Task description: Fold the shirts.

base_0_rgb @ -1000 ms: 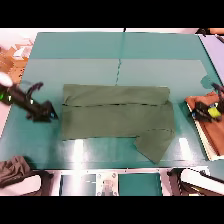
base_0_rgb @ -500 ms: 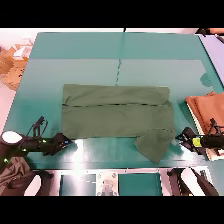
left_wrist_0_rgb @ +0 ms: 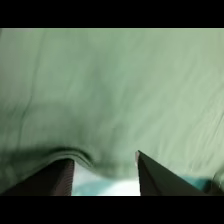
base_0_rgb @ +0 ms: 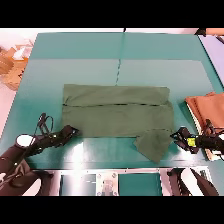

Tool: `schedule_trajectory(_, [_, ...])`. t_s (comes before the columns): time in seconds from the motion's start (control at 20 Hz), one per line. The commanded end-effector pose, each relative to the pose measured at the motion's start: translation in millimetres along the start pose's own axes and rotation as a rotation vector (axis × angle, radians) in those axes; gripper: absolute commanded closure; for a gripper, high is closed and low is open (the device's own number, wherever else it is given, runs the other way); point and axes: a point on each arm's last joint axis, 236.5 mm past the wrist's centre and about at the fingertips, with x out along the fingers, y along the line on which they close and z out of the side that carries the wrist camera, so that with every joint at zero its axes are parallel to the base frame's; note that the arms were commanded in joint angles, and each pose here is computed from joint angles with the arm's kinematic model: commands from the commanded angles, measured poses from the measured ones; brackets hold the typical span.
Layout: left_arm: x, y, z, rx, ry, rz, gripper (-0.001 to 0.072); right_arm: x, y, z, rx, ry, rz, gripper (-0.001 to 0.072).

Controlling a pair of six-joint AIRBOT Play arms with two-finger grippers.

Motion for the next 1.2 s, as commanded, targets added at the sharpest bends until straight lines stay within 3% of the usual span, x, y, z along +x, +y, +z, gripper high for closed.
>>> schedule_trajectory(0.0, [7,-1,21,-0.018,-0.106,0.007,0.0211,3,4,-7,-0.030,0.025,-0.003,0.0211])
schedule_trajectory(0.1, [7,0,19,-0.002,-0.100,0.013,0.0350,7,4,-16,-0.039,0.068,-0.009,0.0211])
schedule_trajectory(0.2, [7,1,16,0.010,-0.084,0.018,0.0349,12,3,-29,-0.036,0.138,-0.019,0.0211])
schedule_trajectory(0.3, [8,1,14,0.041,-0.078,0.021,0.0672,17,0,-41,-0.027,0.210,-0.035,0.0211])
schedule_trajectory(0.55, [8,1,12,0.043,-0.068,0.021,0.0680,27,-2,-58,-0.036,0.307,-0.062,0.0219])
schedule_trajectory(0.6, [8,1,12,0.045,-0.066,0.020,0.0680,28,-1,-55,-0.046,0.293,-0.059,0.0265])
schedule_trajectory(0.7, [6,-9,14,0.097,-0.058,0.006,0.0680,28,0,-50,-0.060,0.275,-0.056,0.0565])
schedule_trajectory(0.75, [3,-18,17,0.138,-0.055,-0.001,0.0681,27,2,-47,-0.072,0.268,-0.053,0.0664])
schedule_trajectory(0.85, [-4,-35,24,0.231,-0.037,0.005,0.0681,20,9,-41,-0.109,0.263,-0.042,0.0692])
schedule_trajectory(1.05, [-42,-33,39,0.422,0.058,0.235,0.0681,-13,37,-22,-0.158,0.262,-0.013,0.0692])
schedule_trajectory(1.15, [-63,-44,49,0.503,0.069,0.287,0.0681,-34,57,-7,-0.183,0.235,0.007,0.0692])
